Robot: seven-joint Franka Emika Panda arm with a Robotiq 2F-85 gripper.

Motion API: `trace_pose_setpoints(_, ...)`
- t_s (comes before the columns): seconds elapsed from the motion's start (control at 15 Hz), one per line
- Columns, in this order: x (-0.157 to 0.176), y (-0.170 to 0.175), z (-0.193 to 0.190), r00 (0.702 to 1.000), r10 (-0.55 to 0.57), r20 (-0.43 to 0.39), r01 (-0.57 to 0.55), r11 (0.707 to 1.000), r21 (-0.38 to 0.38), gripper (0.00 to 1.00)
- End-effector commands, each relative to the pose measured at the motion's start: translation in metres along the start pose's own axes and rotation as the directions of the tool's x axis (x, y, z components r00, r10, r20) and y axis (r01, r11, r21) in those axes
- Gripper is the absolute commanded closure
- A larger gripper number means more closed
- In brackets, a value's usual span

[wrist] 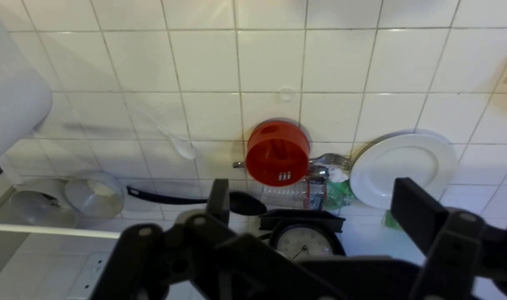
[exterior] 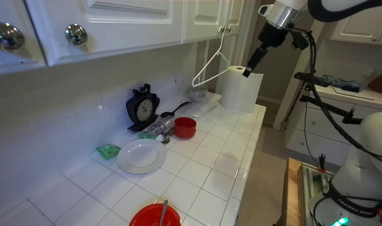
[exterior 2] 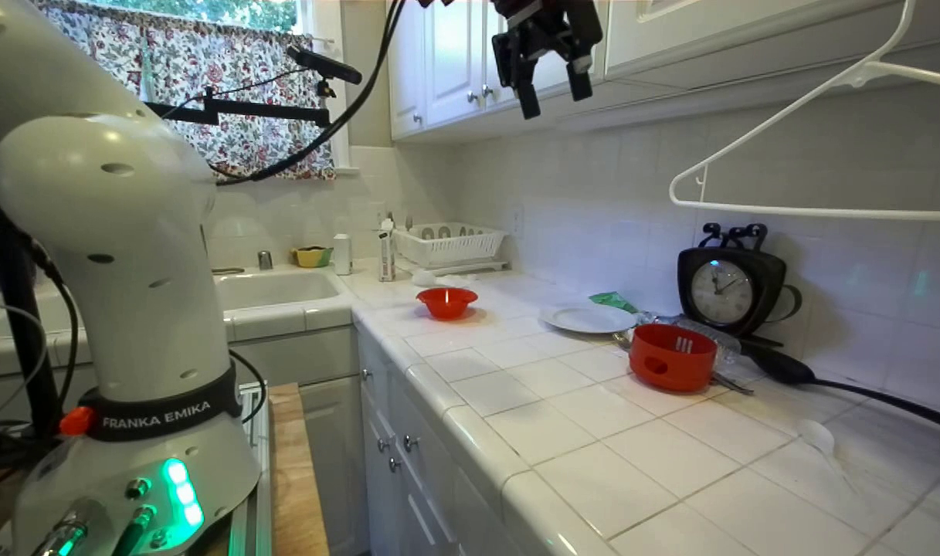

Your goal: Put the hanger on the countertop

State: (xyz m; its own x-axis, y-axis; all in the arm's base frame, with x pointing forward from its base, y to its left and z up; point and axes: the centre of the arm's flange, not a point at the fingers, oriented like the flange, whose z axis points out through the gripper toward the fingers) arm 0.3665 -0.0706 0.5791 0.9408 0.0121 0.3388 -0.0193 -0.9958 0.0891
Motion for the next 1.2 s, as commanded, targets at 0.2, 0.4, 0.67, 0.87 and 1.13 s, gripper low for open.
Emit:
trace_pose_setpoints(0.2,0.043,0.07,0.014,0.996,0.049,-0.075,-0.057,0.992,-0.112,0.0)
trace_pose_setpoints(0.4,0.031,0.071,0.015,0.994,0.088,-0.066,-0.093,0.992,-0.087,0.0)
trace_pose_setpoints(0.67,0.035,0.081,0.016,0.992,0.105,-0.064,-0.111,0.99,-0.089,0.0)
trace_pose_setpoints(0.87,0.045,0.097,0.024,0.988,0.118,-0.095,-0.127,0.987,-0.094,0.0)
trace_pose_setpoints(1.13,0.058,0.129,0.028,0.971,0.107,-0.212,-0.131,0.986,-0.105,0.0)
